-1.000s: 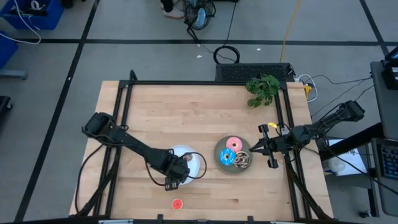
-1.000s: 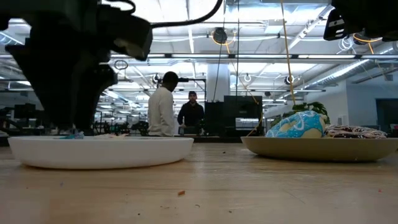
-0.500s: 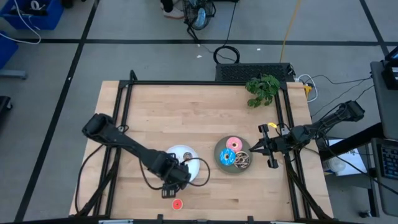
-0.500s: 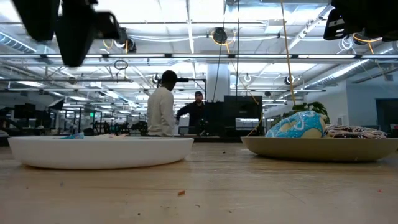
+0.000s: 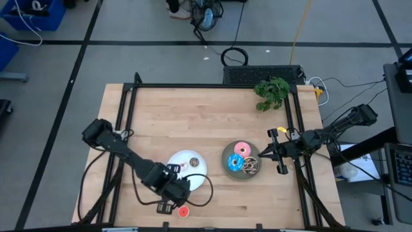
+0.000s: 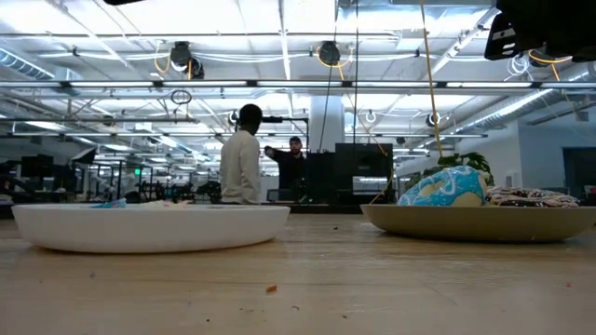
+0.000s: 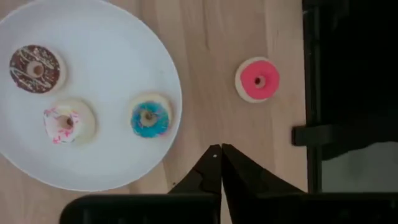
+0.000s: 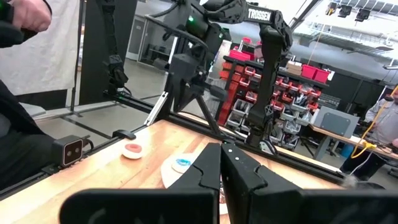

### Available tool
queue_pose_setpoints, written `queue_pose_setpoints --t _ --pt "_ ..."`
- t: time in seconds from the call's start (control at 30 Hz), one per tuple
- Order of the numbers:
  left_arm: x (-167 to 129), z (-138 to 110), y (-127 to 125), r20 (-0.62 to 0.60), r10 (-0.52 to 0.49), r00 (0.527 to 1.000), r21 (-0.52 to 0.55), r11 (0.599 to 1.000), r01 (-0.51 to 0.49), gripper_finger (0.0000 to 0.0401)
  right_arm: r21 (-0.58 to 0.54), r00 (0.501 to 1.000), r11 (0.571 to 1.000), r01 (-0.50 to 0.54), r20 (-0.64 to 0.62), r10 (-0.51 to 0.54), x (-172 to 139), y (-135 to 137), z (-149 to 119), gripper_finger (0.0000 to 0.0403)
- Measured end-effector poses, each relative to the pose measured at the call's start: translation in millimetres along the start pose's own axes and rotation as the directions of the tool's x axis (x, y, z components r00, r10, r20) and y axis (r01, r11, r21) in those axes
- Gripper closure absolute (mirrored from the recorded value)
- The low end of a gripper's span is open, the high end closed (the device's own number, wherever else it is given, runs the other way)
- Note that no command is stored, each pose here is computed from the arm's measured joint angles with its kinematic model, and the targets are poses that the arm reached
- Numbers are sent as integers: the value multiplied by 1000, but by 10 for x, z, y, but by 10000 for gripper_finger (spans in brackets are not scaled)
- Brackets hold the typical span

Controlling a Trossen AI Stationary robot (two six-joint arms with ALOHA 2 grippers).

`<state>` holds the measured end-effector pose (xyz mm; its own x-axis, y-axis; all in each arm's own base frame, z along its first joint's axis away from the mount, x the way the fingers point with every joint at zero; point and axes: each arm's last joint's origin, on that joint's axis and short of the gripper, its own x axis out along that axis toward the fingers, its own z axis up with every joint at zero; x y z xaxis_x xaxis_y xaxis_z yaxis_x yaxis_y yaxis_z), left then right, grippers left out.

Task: Pick & Place donuts
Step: Put the small red donut on the white plate

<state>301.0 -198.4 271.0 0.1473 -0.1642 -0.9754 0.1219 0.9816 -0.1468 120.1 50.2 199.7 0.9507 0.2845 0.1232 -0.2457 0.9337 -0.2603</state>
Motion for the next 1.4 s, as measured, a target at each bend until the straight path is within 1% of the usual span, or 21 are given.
queue_pose_setpoints --t 0.07,0.17,0.23,0.33,0.43,0.53,0.6,0.67,0.77,0.87,0.97,1.07,1.13,1.23,1.33,1.4 --pt "8 -1 3 -5 4 1000 -2 1000 -5 388 0 1000 1000 0 0 0 0 0 0 403" --pt "19 11 27 -1 24 1000 -31 999 -24 397 0 1000 1000 0 -1 0 1 0 -1 403" --pt "12 28 60 22 64 998 -87 994 -62 393 0 1000 1000 0 -1 0 1 0 -1 403" --pt "6 63 137 52 130 990 -187 975 -118 387 0 1000 1000 0 0 0 1 0 -1 403" --pt "4 78 165 60 144 988 -208 970 -129 396 0 1000 1000 0 0 0 1 0 -1 403" --pt "37 109 109 87 113 990 -232 969 -90 395 0 1000 1000 0 0 0 1 0 0 403" --pt "55 143 61 115 67 991 -261 965 -35 396 0 1000 1000 0 0 0 1 0 0 403" --pt "105 197 26 142 36 989 -262 965 3 398 0 1000 1000 1 0 -1 0 -1 0 403" --pt "216 209 -30 121 18 992 -242 970 12 397 0 1000 1000 1 1 -1 2 0 1 403" --pt "367 251 -85 103 -19 994 -259 965 45 398 1 1000 1000 2 6 -2 4 -1 5 403" --pt "585 320 -171 93 -88 992 -237 966 108 397 1 1000 1000 3 6 -3 7 -1 4 403" --pt "721 373 -306 119 -179 977 -156 968 196 398 1 1000 1000 3 6 -3 8 0 4 403" --pt "757 369 -358 116 -203 972 -117 969 217 398 1 1000 1000 4 7 -4 8 -1 5 403" --pt "760 361 -349 126 -163 979 -85 981 174 390 2 1000 1000 5 13 -5 8 -3 11 403" --pt "763 340 -361 141 -113 983 23 994 111 371 2 1000 1000 5 11 -5 9 -2 9 403" --pt "779 316 -398 156 -76 985 71 995 66 351 2 1000 1000 5 12 -5 9 -2 9 403"
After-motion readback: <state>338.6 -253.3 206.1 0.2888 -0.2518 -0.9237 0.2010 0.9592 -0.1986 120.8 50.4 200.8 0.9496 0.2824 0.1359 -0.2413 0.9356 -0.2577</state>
